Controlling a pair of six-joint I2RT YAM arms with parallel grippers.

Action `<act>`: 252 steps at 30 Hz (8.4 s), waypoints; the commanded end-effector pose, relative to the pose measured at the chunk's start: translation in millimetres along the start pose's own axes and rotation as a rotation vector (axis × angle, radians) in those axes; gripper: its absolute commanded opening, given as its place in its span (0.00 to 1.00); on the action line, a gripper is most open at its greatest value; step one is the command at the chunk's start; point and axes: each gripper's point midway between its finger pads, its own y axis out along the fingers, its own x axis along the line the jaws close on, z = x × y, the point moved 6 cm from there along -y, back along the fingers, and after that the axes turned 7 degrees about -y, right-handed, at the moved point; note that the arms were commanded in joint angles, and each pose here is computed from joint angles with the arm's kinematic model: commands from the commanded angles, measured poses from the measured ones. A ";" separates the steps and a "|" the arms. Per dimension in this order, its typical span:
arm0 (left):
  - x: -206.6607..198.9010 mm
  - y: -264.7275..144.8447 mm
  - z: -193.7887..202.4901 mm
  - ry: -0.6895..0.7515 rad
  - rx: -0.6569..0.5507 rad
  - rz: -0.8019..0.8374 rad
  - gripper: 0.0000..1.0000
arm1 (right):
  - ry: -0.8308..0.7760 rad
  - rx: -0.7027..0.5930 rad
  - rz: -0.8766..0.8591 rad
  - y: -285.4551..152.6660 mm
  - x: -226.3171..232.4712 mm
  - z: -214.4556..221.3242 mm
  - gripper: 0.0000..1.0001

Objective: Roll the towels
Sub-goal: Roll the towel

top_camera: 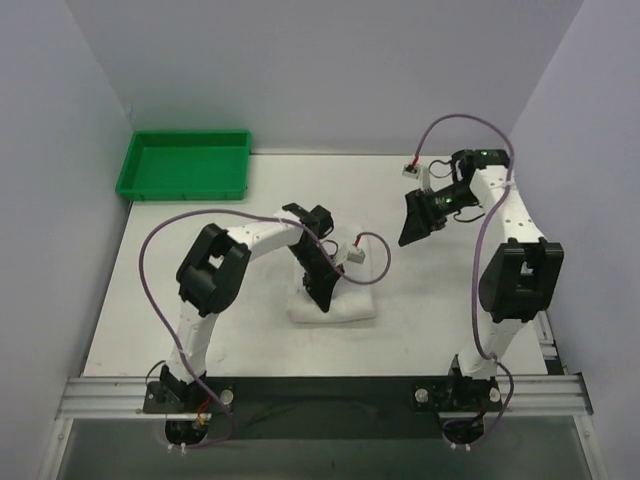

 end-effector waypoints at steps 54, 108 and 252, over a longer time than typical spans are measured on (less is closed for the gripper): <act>87.4 -131.3 50.9 -0.589 -0.448 -0.134 0.52 | -0.558 0.572 -0.278 205.1 118.2 90.2 0.00; -34.4 0.3 93.5 0.203 0.225 -0.211 0.21 | -0.141 0.150 -0.149 97.8 -4.5 -64.0 0.46; -5.1 -55.5 113.7 0.053 -0.060 -0.445 0.27 | 0.182 0.069 -0.127 125.2 0.2 -76.7 0.74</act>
